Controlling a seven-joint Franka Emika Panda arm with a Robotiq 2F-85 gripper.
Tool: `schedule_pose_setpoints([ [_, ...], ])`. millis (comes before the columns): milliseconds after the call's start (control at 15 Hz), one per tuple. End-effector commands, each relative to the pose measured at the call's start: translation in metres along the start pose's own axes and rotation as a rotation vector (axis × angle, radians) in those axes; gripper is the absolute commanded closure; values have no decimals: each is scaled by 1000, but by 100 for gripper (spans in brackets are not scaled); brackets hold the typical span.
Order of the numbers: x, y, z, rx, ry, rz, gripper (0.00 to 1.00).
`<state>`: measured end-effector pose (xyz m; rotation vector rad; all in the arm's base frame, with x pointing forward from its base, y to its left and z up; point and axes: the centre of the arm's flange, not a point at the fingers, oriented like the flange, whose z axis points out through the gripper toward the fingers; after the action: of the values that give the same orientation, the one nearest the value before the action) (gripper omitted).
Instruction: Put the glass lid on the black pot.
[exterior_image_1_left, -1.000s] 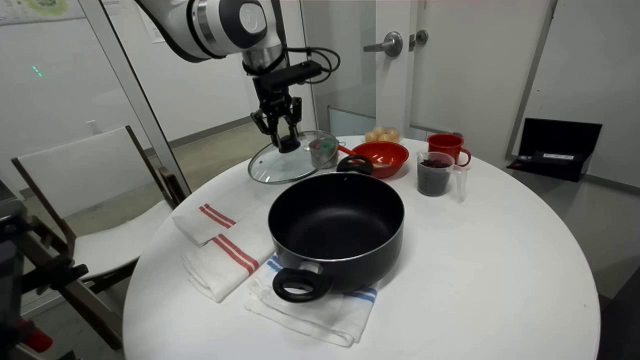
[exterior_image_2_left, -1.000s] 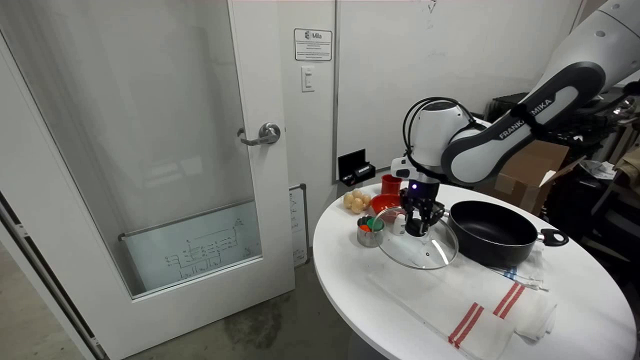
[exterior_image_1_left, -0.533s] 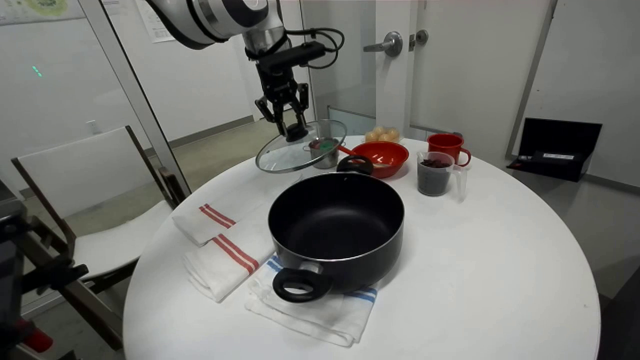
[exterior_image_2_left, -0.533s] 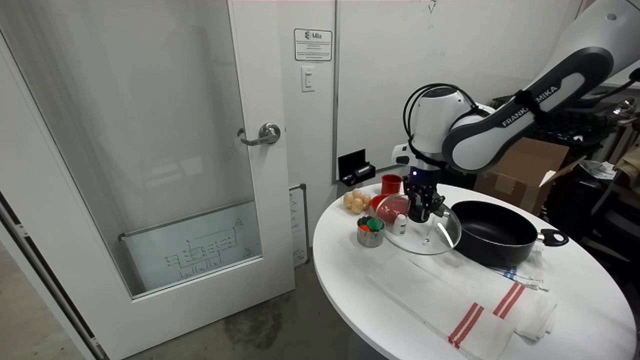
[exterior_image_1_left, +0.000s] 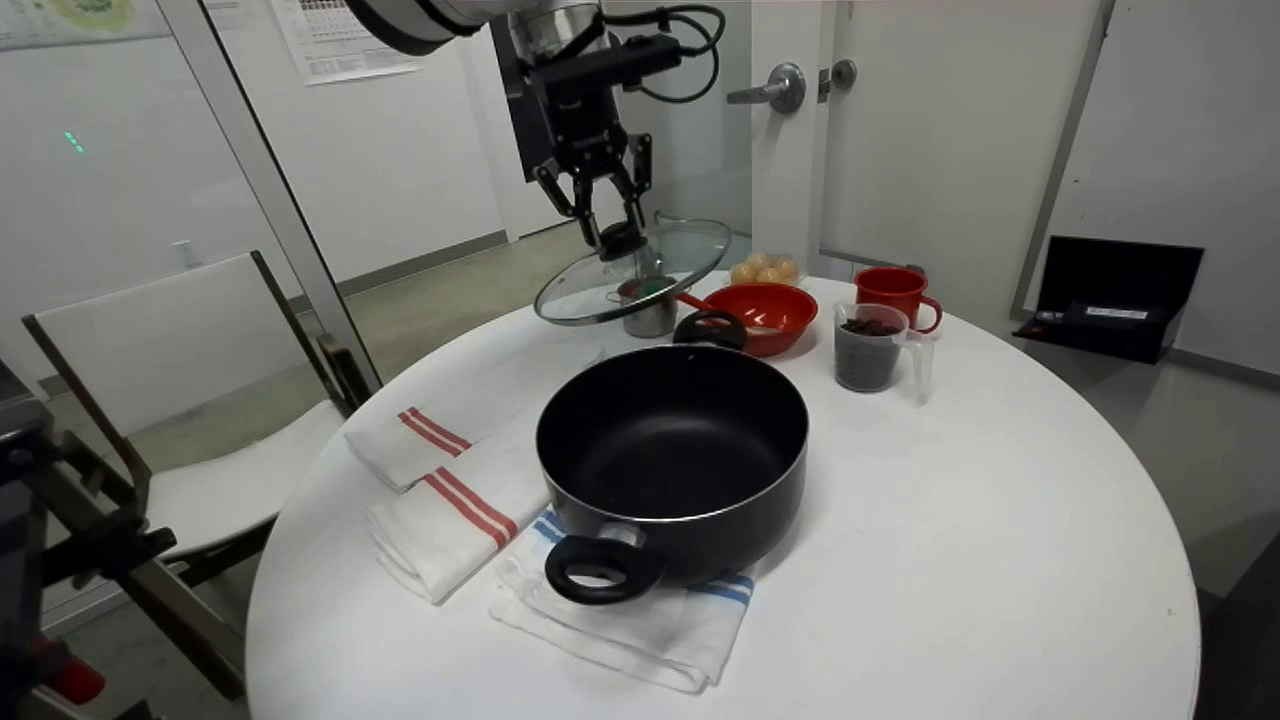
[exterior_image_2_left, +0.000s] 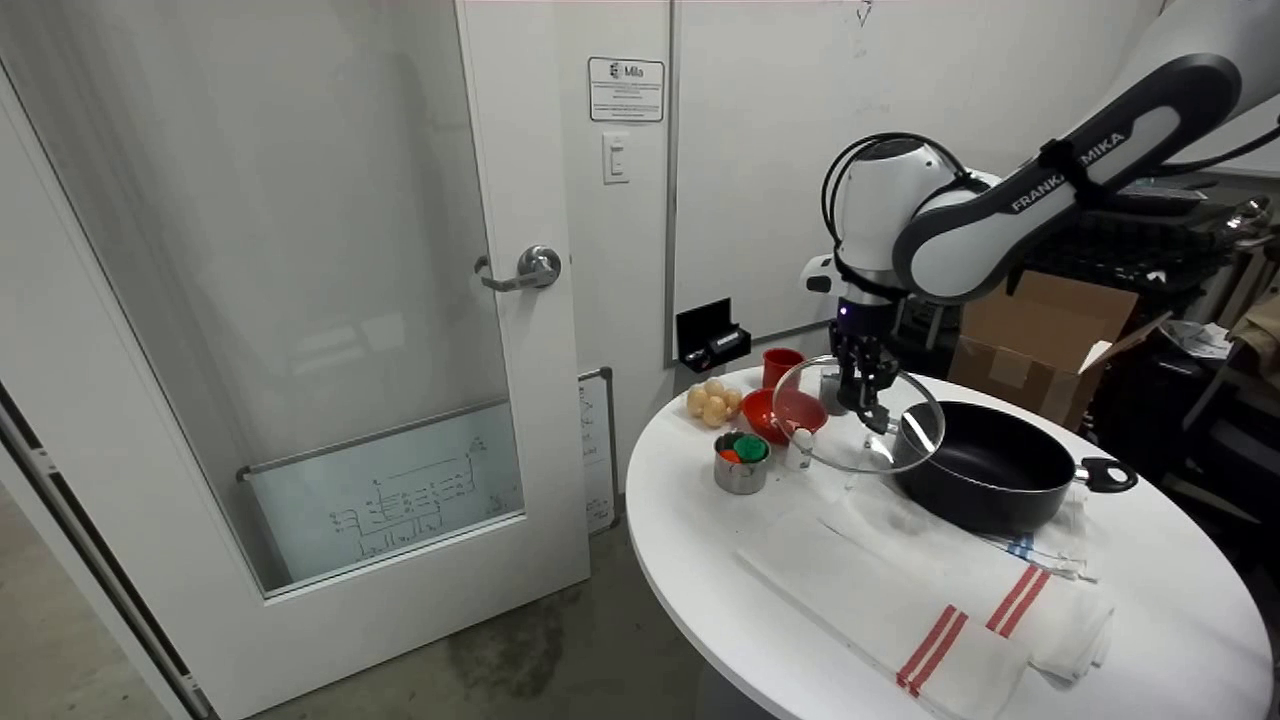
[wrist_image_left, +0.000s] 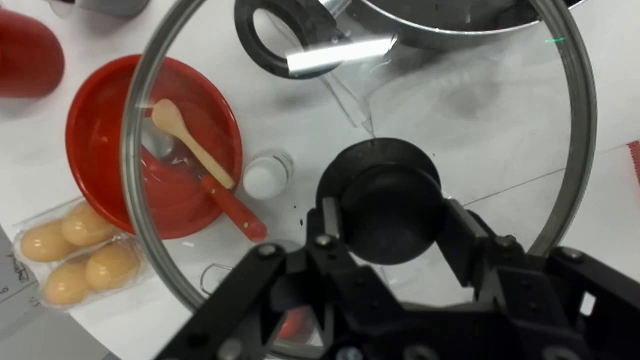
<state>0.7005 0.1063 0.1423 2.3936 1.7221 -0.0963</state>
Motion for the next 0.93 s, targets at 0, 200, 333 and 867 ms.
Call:
schedule_pose_setpoints([
  [0, -29, 15, -23, 18, -13, 104, 75],
  [200, -52, 24, -24, 37, -6, 181, 75],
  [333, -69, 29, -23, 52, 8, 232, 75],
  [867, -127, 32, -26, 100, 91, 410, 75],
])
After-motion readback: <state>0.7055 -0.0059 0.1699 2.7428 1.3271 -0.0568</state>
